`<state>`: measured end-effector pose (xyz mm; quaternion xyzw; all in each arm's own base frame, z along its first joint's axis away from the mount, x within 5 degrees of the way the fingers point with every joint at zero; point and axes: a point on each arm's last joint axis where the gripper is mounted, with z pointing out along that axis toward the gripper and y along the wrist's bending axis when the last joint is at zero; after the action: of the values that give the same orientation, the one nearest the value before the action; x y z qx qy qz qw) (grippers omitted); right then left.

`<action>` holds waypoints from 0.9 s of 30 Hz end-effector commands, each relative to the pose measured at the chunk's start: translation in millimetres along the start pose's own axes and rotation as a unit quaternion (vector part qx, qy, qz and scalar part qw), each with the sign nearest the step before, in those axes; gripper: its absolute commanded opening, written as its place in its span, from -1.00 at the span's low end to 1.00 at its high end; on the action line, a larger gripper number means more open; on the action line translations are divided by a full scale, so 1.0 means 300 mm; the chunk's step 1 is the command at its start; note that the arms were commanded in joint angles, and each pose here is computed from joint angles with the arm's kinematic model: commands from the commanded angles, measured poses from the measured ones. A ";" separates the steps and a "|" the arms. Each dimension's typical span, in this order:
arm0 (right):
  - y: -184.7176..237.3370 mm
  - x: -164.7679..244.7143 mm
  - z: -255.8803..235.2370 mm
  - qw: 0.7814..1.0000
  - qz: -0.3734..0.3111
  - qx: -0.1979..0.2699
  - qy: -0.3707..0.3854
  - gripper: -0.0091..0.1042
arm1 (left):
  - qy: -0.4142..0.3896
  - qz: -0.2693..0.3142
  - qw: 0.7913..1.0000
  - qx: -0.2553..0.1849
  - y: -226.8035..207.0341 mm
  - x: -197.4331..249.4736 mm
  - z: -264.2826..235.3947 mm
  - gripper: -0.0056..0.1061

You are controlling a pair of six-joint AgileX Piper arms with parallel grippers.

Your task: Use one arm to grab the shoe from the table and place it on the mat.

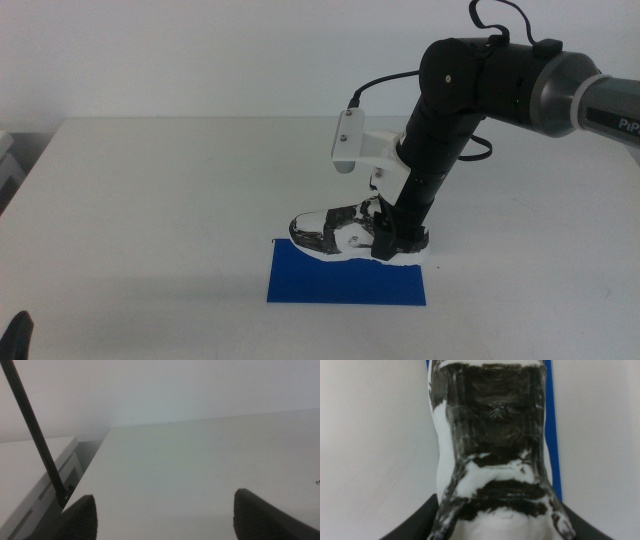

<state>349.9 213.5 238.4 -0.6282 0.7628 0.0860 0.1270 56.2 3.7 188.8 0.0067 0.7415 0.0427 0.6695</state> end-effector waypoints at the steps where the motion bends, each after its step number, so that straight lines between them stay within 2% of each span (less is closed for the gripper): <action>1: 0.008 -0.026 -0.099 0.999 -0.002 0.029 -0.037 -0.86 | -0.051 -0.007 0.999 0.004 -0.002 -0.025 -0.007 0.77; 10: -0.014 -0.019 -0.006 1.000 0.006 0.009 -0.020 -0.86 | -0.051 -0.007 0.999 0.004 -0.002 -0.025 -0.007 0.77; 27: -0.038 -0.029 0.077 0.999 0.024 0.004 -0.038 -0.84 | -0.051 -0.007 0.999 0.004 -0.002 -0.025 -0.007 0.77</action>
<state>365.1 225.4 187.8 -0.6078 0.7789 0.1096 0.1092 56.2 3.7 188.8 0.0067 0.7415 0.0427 0.6695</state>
